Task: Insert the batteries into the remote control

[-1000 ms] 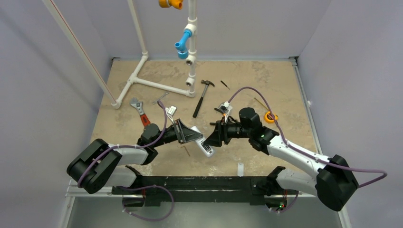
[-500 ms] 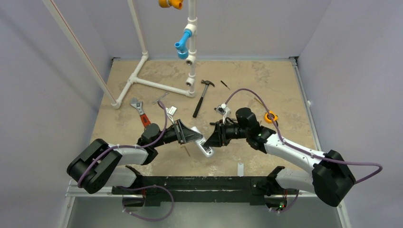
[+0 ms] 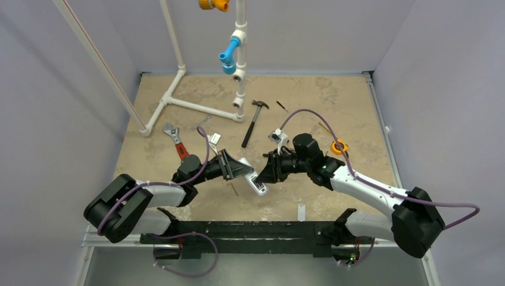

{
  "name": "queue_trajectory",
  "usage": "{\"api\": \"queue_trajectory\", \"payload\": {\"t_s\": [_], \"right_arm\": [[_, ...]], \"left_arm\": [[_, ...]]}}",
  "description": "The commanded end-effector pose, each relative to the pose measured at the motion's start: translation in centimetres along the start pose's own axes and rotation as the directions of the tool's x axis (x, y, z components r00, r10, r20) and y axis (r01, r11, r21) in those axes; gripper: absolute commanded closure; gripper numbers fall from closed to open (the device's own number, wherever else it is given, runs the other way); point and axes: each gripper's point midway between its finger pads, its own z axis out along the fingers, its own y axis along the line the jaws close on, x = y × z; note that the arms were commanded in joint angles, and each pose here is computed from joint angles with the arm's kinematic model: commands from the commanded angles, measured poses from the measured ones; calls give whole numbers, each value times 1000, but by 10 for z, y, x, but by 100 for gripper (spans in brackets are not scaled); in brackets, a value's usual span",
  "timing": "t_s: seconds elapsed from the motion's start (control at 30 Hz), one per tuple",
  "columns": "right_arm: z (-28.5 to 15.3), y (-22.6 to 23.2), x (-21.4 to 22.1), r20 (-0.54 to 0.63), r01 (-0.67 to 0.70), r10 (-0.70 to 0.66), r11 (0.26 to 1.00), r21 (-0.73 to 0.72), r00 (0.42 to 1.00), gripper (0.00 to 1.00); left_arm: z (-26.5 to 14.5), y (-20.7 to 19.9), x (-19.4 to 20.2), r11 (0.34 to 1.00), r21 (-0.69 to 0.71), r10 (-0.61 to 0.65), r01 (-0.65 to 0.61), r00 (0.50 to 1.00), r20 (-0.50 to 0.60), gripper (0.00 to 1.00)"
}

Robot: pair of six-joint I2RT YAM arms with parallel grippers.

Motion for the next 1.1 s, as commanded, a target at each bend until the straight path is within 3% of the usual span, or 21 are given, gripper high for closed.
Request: {"api": "queue_trajectory", "payload": {"t_s": [0.0,0.1,0.27,0.43,0.63,1.07], "right_arm": [[-5,-37,-11,40,12,-21,978,209,999,100],[-6,-35,-12,50,22,-33,979,203,998,100],[-12,-15,-21,101,71,-84,990,126,991,68],[-18,2,-22,140,111,-117,993,46,983,55],[-17,23,-18,130,131,-120,988,-81,984,47],[-6,11,-3,42,98,-95,992,-77,995,43]], "left_arm": [[3,-30,-6,993,105,62,-62,998,1,100],[3,-30,-6,993,104,64,-63,998,1,100],[4,-28,-6,993,99,60,-60,998,-1,100],[4,-29,-6,993,104,64,-64,998,-2,100],[5,-27,-5,993,103,62,-61,998,-4,100],[5,-26,-5,993,102,61,-60,998,-4,100]]}}
